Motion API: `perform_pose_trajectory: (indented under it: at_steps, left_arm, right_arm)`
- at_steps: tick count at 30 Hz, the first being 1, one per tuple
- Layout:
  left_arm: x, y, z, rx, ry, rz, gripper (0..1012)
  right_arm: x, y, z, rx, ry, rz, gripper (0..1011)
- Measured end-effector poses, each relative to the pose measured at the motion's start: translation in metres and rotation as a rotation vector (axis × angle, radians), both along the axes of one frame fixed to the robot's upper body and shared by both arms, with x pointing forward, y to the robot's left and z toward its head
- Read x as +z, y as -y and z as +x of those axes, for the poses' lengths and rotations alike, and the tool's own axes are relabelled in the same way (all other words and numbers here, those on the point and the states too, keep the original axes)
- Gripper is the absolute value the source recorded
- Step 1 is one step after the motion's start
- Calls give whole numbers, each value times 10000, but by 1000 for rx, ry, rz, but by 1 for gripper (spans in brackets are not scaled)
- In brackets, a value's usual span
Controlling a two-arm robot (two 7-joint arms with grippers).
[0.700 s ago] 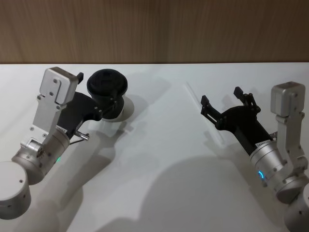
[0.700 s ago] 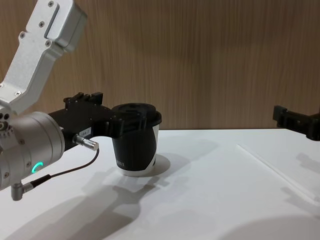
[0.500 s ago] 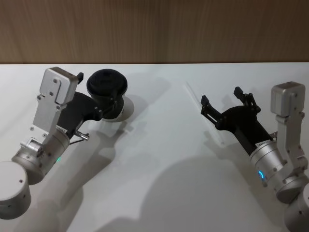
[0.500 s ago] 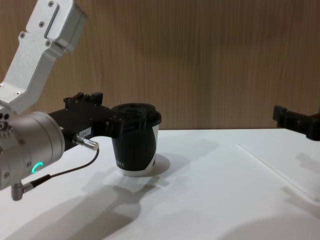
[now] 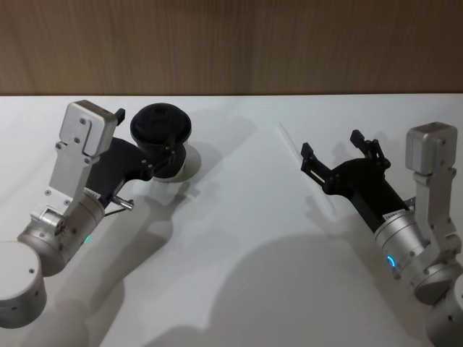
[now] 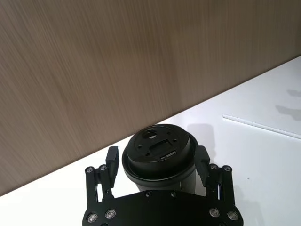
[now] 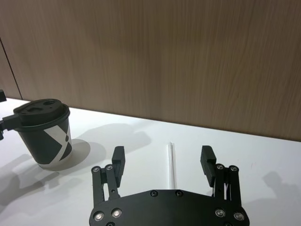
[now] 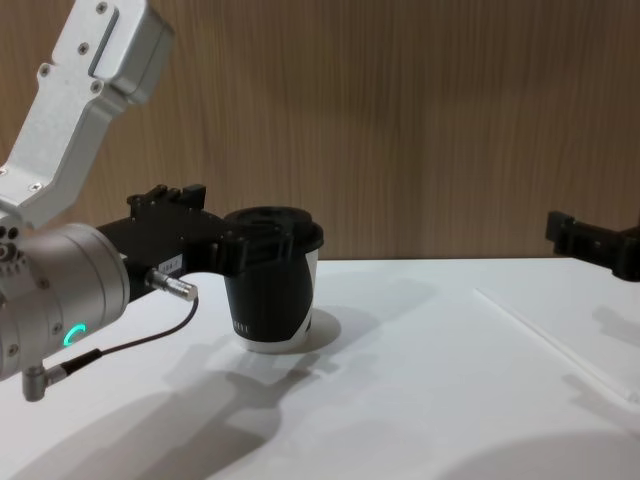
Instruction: Pick up the straw with one hand, pass it to the other hand, and insert it into the cup.
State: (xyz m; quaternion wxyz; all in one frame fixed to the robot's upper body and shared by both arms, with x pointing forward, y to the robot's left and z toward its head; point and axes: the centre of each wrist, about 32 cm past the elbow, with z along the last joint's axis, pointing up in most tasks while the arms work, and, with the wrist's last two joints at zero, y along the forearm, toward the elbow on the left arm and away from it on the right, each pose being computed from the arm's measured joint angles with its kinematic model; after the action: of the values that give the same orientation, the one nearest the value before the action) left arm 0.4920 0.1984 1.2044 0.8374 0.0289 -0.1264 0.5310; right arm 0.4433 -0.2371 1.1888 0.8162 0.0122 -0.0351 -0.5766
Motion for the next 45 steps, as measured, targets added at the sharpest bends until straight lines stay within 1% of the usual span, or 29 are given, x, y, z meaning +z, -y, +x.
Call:
perform_pose_trajectory:
  at_steps: [20, 23, 29, 30, 31, 33, 35, 36, 40, 45]
  left_arm:
    - [0, 0, 0, 0, 0, 0, 1003]
    - [0, 0, 0, 0, 0, 0, 1003]
    - [0, 0, 0, 0, 0, 0, 1003]
    - [0, 0, 0, 0, 0, 0, 1003]
    - [0, 0, 0, 0, 0, 0, 1003]
    - [0, 0, 0, 0, 0, 0, 1003]
    - [0, 0, 0, 0, 0, 0, 1003]
    - [0, 0, 0, 0, 0, 0, 1003]
    - [0, 0, 0, 0, 0, 0, 1003]
    - [0, 0, 0, 0, 0, 0, 1003]
  right_arm:
    - [0, 1, 0, 0, 0, 0, 1001]
    - [3, 9, 0, -2, 3, -7, 1001]
    - [34, 71, -9, -17, 17, -54, 1001]
    - [38, 90, -13, -20, 18, -69, 1001]
    - [38, 90, -13, -20, 18, -69, 1001]
    - [44, 140, -24, -25, 21, -102, 1001]
    - [45, 153, -26, -25, 21, -108, 1001]
    - [45, 181, -33, -25, 21, -125, 1001]
    - [41, 256, -48, -16, 12, -169, 1001]
    - [45, 317, -60, -3, -9, -200, 1001]
